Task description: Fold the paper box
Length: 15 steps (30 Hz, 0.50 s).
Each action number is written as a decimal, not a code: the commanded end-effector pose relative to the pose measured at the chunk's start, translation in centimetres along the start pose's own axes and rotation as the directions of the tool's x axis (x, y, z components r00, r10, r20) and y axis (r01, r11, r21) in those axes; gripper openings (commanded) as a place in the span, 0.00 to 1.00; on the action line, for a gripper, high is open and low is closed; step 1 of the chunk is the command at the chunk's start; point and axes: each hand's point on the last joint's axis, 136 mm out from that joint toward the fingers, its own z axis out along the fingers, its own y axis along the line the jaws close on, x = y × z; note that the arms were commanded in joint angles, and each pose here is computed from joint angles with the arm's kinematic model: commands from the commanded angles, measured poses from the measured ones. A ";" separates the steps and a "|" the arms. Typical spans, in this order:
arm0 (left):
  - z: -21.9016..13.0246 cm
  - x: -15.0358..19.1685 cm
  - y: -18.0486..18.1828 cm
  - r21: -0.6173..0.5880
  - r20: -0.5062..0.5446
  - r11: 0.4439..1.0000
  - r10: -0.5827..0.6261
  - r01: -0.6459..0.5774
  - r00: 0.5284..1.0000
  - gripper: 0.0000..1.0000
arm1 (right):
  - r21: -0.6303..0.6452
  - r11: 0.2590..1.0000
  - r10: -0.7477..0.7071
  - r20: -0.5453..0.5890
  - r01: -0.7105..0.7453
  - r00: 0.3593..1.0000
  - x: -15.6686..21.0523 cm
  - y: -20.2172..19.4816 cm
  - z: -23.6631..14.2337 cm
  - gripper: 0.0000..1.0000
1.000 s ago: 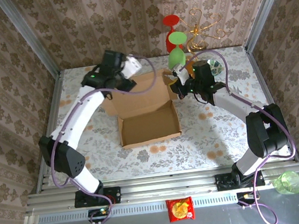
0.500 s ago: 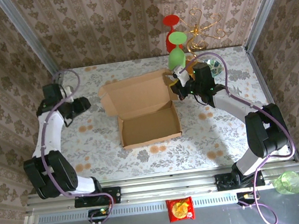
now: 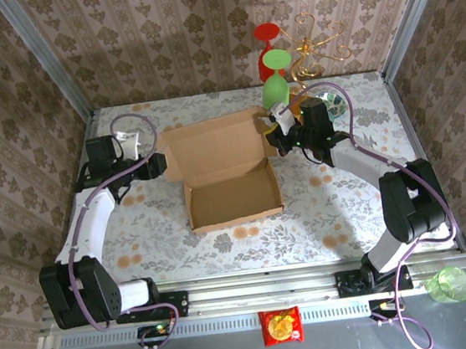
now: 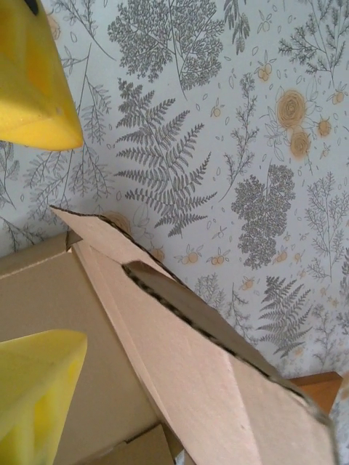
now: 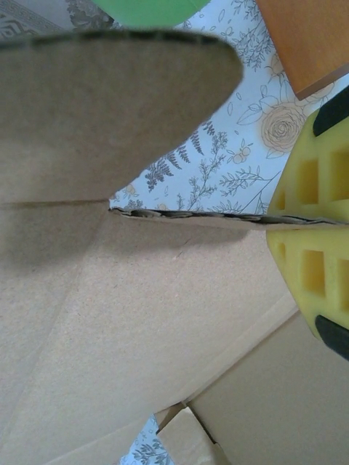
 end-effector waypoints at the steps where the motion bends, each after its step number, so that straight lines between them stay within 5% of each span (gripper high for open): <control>1: 0.1 -0.6 0.2 -0.022 0.044 0.993 0.117 -0.116 0.992 0.69 | 0.011 1.000 -0.010 0.016 0.010 1.000 -0.6 -0.5 0.3 0.00; 15: 4.1 -1.8 -1.2 0.031 -0.012 0.988 0.150 -0.150 0.989 0.59 | 0.012 1.000 0.002 0.011 -0.002 1.000 -0.4 -0.6 0.8 0.00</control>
